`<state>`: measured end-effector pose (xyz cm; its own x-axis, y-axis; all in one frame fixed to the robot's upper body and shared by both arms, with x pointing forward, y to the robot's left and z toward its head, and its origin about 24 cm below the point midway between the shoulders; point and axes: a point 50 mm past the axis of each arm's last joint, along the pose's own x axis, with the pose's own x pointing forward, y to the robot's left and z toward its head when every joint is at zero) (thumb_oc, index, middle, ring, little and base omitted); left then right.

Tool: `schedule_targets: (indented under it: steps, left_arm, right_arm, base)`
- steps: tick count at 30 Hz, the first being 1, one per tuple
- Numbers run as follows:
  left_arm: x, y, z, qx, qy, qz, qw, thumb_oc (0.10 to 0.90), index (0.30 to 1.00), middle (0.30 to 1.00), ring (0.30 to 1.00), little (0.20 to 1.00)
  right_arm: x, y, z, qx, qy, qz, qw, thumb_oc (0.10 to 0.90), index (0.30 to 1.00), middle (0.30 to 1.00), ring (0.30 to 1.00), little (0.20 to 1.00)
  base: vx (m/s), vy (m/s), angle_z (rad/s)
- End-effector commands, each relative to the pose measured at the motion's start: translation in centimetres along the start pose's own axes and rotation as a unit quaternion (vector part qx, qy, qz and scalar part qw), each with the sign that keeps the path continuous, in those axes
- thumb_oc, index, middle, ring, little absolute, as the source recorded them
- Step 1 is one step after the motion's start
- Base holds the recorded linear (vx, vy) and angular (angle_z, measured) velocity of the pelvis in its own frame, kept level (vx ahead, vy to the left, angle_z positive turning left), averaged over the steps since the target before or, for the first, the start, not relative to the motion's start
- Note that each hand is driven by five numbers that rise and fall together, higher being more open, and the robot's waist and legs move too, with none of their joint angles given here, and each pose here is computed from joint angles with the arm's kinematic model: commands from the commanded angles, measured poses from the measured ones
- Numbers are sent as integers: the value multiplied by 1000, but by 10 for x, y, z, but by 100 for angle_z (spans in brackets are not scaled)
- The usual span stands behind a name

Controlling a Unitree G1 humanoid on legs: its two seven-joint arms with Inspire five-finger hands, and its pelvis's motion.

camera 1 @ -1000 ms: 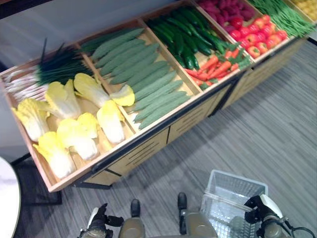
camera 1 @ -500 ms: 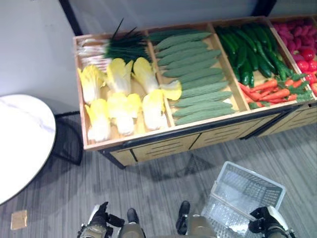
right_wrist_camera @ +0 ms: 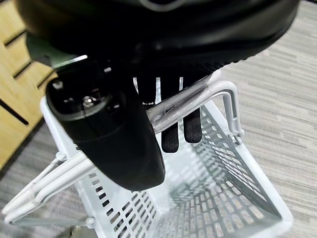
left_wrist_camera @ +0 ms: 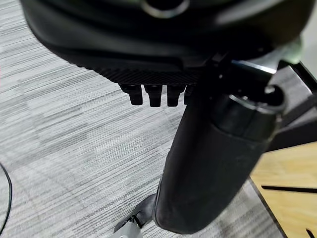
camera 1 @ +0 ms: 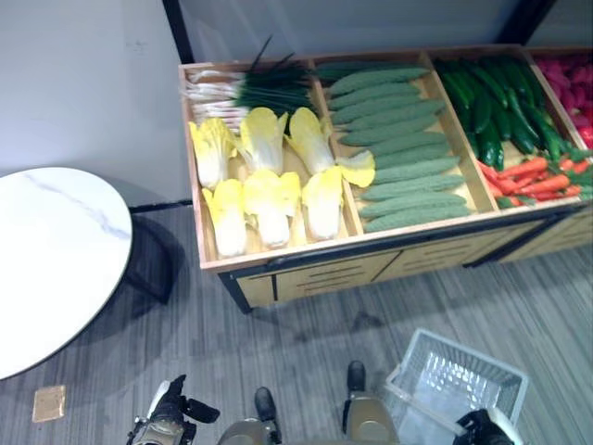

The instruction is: Get the vegetables into the basket

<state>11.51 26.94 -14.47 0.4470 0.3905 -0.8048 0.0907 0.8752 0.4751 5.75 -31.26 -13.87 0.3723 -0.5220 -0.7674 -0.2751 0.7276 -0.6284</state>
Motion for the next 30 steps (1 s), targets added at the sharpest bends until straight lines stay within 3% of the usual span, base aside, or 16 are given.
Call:
schedule_targets:
  steps: [1, 6, 11, 12, 14, 15, 17, 18, 20, 22, 25, 30]
  left_arm:
    - [1, 8, 4, -21, -8, 20, 1000, 900, 1000, 1000, 1000, 1000]
    - [-2, 5, -12, -29, 26, 31, 999, 900, 1000, 1000, 1000, 1000]
    - [0, 29, -4, -62, 10, 137, 989, 900, 1000, 1000, 1000, 1000]
    - [-2, 52, -4, -107, 13, 230, 967, 900, 1000, 1000, 1000, 1000]
    - [-6, 78, -3, -167, 17, 327, 930, 900, 1000, 1000, 1000, 1000]
    - [-6, 78, -3, -167, 17, 327, 930, 900, 1000, 1000, 1000, 1000]
    - [-10, 96, 8, -228, -5, 391, 892, 900, 1000, 1000, 1000, 1000]
    - [-10, 95, 8, -227, -4, 392, 891, 900, 1000, 1000, 1000, 1000]
    - [-22, 124, 39, -279, -95, 454, 841, 900, 1000, 1000, 1000, 1000]
    - [-28, 133, 49, -281, -128, 473, 825, 900, 1000, 1000, 1000, 1000]
    - [-49, 157, 75, -237, -208, 530, 787, 900, 1000, 1000, 1000, 1000]
    - [-68, 170, 109, -215, -287, 544, 759, 900, 1000, 1000, 1000, 1000]
  right_arm:
    - [10, -51, 12, 15, -22, -78, 997, 400, 300, 300, 300, 300]
    - [6, -46, -9, 33, 10, -75, 997, 400, 300, 300, 300, 300]
    - [1, -32, -22, 35, 26, -71, 997, 400, 300, 300, 300, 300]
    - [-3, -19, -25, 34, 30, -66, 997, 400, 300, 300, 300, 300]
    - [-8, -6, -31, 29, 35, -58, 997, 400, 300, 300, 300, 300]
    - [-8, -5, -31, 29, 35, -57, 997, 400, 300, 300, 300, 300]
    - [-11, 0, -39, 23, 49, -52, 997, 400, 300, 300, 300, 300]
    - [-11, 0, -39, 23, 49, -52, 997, 400, 300, 300, 300, 300]
    - [-13, 1, -44, 18, 61, -49, 997, 400, 300, 300, 300, 300]
    - [-13, 1, -44, 15, 61, -48, 997, 400, 300, 300, 300, 300]
    - [-12, 3, -40, 8, 48, -41, 998, 400, 300, 300, 300, 300]
    - [-9, 0, -32, -3, 30, -39, 999, 400, 300, 300, 300, 300]
  base:
    - [48, -220, 0]
    - [46, -187, 4]
    - [37, -60, 13]
    - [49, -60, 4]
    - [24, -26, 1]
    - [41, -10, 1]
    - [36, 0, 0]
    - [0, 0, 0]
    - [13, 8, 2]
    - [14, 13, 12]
    - [21, 26, 16]
    - [5, 7, 2]
